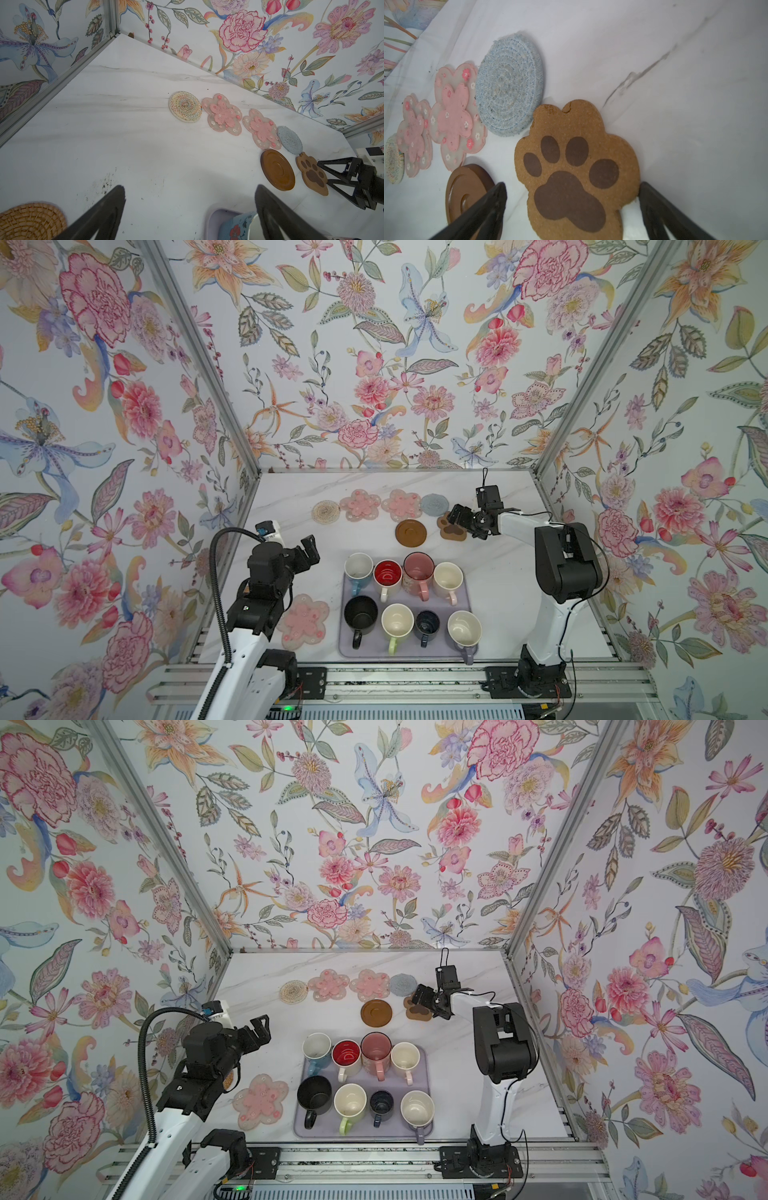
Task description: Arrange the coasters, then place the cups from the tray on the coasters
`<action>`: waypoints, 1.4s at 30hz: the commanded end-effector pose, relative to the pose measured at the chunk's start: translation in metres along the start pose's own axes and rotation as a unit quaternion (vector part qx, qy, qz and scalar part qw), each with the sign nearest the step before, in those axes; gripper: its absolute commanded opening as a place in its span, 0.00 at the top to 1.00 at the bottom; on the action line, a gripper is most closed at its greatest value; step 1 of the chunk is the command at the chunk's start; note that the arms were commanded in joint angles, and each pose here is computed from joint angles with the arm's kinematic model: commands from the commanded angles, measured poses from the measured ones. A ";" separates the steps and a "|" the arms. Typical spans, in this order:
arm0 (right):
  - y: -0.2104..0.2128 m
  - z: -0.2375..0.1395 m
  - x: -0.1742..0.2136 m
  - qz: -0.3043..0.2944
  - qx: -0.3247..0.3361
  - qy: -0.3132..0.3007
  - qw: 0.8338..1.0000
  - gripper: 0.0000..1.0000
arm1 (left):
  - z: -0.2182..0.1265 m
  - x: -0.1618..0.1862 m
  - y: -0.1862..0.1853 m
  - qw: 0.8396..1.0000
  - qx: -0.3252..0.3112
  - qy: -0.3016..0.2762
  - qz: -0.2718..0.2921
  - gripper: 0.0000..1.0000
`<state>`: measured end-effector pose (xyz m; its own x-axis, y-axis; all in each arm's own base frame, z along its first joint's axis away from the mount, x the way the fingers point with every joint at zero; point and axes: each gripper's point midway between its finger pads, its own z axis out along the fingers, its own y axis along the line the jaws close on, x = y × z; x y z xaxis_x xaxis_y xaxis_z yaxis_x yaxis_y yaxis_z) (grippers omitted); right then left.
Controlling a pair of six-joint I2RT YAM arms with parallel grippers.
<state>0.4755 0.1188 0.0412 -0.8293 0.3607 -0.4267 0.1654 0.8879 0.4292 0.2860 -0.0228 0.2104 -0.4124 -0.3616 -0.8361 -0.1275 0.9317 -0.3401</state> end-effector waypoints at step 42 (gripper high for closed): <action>0.017 0.051 -0.026 -0.084 -0.048 0.062 0.993 0.01 | -0.013 -0.018 -0.001 1.000 -0.008 -0.014 -0.004 0.01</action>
<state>0.5450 0.1206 0.0431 -0.8468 0.2228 -0.4830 0.0048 0.9112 0.4119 0.2819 -0.0217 0.2168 -0.4148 -0.3619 -0.8348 -0.1322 0.9317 -0.3382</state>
